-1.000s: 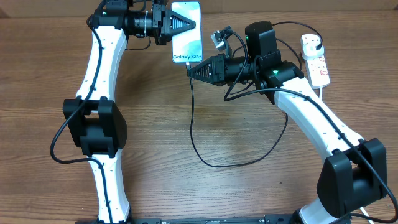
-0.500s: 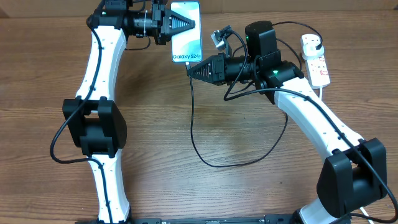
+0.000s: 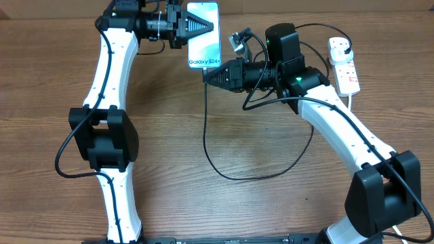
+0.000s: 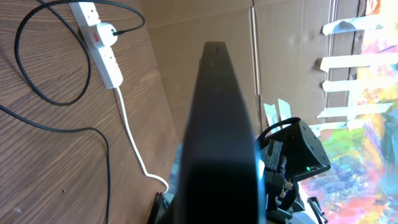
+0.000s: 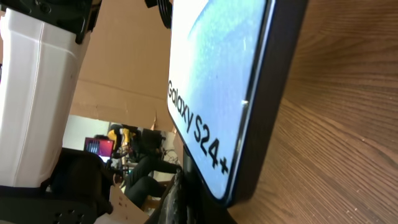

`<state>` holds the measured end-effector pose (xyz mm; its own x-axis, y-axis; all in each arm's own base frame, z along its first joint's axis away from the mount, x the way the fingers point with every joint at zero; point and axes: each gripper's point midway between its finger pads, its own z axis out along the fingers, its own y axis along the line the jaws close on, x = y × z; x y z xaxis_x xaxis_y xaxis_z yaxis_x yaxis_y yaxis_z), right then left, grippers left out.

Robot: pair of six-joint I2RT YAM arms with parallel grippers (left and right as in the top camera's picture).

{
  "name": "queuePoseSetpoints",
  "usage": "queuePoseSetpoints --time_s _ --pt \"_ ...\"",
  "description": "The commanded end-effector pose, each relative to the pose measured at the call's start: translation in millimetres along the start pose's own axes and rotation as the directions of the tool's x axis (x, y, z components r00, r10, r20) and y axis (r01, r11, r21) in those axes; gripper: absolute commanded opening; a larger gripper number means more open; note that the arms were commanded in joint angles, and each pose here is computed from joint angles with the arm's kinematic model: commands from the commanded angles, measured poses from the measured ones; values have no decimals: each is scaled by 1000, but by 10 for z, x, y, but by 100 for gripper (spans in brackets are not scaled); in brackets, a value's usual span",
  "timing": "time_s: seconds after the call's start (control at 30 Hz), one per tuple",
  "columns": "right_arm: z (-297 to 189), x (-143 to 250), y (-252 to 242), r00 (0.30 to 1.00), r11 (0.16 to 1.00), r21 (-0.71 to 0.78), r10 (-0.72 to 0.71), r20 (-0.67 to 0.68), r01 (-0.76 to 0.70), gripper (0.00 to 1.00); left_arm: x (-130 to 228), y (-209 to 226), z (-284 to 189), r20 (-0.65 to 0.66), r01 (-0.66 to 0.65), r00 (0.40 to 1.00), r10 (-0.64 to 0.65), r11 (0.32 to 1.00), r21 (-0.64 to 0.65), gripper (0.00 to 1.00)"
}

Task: Plug charger to phone and switch on socket

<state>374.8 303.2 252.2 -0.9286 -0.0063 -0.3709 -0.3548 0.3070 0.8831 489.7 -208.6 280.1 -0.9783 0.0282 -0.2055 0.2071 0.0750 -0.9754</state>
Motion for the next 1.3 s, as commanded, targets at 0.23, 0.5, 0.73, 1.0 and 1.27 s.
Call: queuePoseSetpoints --time_s 0.23,0.5,0.73,1.0,1.27 --pt "-56 -184 -95 997 999 47 -15 80 12 4 102 -196 112 -44 -12 999 14 999 45 4" --pt "-108 -189 -150 997 998 58 -5 81 0 8 102 -198 110 -44 -23 999 25 999 47 4" --pt "-111 -105 -219 999 997 80 6 53 -11 41 87 -173 103 -34 -69 997 70 997 36 5" --pt "-162 -72 -198 999 998 52 -26 28 25 47 140 162 86 -4 -57 998 57 990 -131 4" --pt "-493 -68 -674 997 976 211 42 59 -53 57 483 649 -53 -63 -9 998 -17 919 -395 4"
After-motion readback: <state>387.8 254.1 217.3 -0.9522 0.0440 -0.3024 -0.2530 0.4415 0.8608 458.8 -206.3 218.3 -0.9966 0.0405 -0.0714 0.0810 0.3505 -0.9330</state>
